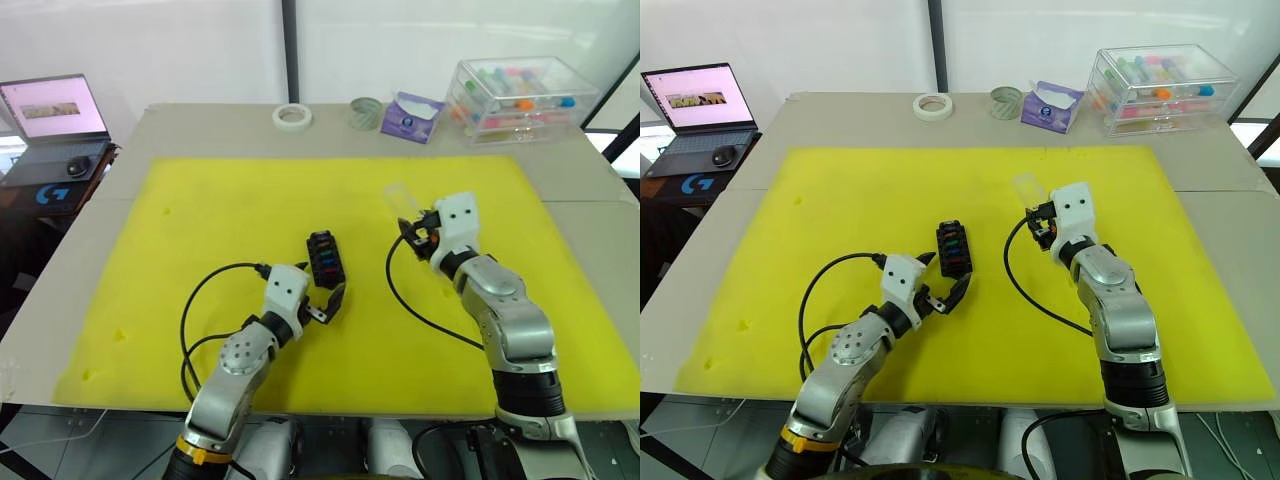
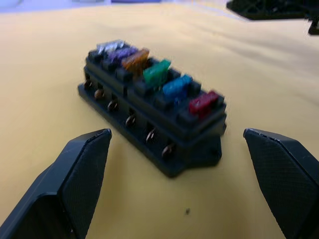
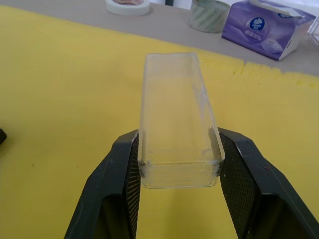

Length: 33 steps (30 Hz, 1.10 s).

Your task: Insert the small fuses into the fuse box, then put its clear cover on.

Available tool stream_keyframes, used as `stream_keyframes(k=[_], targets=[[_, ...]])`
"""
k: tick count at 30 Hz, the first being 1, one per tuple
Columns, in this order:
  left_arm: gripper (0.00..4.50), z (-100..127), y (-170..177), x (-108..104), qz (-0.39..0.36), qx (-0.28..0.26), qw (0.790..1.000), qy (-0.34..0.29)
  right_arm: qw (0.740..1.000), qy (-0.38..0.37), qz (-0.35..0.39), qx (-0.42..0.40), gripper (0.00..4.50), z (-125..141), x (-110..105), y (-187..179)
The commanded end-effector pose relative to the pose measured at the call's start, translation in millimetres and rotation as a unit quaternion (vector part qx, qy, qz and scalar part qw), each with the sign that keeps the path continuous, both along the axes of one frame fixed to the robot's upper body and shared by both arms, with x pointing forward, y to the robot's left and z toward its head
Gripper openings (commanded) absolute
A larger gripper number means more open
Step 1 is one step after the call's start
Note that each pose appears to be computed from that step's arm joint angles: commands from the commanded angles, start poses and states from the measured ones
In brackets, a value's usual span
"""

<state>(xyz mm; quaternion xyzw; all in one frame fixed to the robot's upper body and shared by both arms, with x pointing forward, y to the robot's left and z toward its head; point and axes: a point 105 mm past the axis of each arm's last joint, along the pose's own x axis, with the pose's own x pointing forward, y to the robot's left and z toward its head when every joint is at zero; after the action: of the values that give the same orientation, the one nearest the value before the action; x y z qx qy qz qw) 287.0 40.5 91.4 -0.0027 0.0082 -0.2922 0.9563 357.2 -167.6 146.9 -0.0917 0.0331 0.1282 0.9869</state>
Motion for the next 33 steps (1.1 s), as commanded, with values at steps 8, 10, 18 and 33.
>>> stream_keyframes(k=[8, 10, 18, 33], targets=[[4.5, 7, -4, 12, 0.038, -0.014, 0.999, -0.018, 0.999, -0.035, 0.001, -0.005, 1.86, 22, -4, -2], [4.5, 4, 2, 14, 0.055, -0.004, 0.998, -0.015, 0.999, -0.036, 0.002, -0.005, 1.86, 22, -4, -2], [4.5, 4, 29, 16, 0.095, 0.029, 0.995, -0.02, 0.999, -0.039, 0.002, -0.002, 1.86, 23, -3, 0], [4.5, 8, 54, 16, 0.034, 0.022, 0.998, -0.055, 0.999, -0.044, 0.013, 0.003, 1.86, 24, 3, 6]])
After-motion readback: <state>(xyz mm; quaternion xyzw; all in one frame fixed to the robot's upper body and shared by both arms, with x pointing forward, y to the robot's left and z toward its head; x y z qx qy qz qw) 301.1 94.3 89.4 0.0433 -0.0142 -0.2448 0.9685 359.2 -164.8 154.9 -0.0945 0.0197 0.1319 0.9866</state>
